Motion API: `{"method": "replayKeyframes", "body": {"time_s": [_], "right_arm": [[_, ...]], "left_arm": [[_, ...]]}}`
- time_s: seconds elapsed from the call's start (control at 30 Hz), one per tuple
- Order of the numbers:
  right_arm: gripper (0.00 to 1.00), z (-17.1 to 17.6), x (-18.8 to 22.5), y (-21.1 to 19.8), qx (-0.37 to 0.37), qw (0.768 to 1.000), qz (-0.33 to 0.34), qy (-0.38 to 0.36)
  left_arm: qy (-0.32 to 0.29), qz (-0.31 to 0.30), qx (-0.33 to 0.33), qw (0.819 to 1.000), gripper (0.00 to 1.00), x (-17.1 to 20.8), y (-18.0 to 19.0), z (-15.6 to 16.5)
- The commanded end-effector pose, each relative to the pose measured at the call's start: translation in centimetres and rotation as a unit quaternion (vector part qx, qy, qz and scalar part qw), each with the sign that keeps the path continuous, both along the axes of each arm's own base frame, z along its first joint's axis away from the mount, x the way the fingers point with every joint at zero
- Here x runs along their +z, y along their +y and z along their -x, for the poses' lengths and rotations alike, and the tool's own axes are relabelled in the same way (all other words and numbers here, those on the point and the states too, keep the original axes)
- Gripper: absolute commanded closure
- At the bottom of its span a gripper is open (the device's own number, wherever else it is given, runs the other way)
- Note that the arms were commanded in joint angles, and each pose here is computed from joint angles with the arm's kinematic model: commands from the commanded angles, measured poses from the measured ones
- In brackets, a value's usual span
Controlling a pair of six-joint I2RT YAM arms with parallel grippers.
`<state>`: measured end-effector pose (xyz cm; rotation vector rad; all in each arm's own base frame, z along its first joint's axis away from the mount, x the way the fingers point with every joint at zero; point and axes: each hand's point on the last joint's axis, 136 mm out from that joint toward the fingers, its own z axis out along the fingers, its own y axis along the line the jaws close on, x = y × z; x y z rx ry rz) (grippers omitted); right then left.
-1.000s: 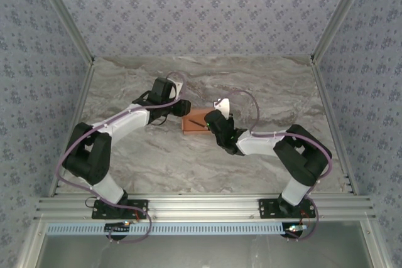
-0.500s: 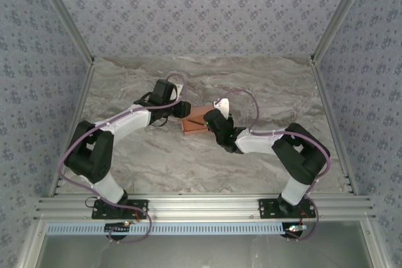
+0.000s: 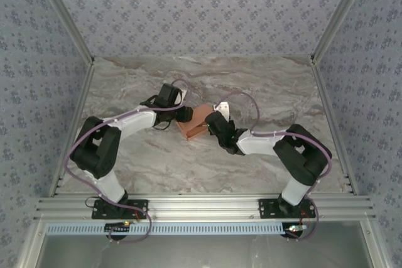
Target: Fold the paper box
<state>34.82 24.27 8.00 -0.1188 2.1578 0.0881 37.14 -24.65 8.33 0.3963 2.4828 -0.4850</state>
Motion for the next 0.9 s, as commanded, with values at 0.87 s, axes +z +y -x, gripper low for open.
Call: {"method": "replayKeyframes", "body": {"time_s": [0.87], "right_arm": [[0.43,-1.3,0.8,0.4,0.11,0.986,-0.032,0.12]], "left_arm": [[0.001,-0.055,-0.022,0.998,0.54,-2.0,-1.0,0.2]]}}
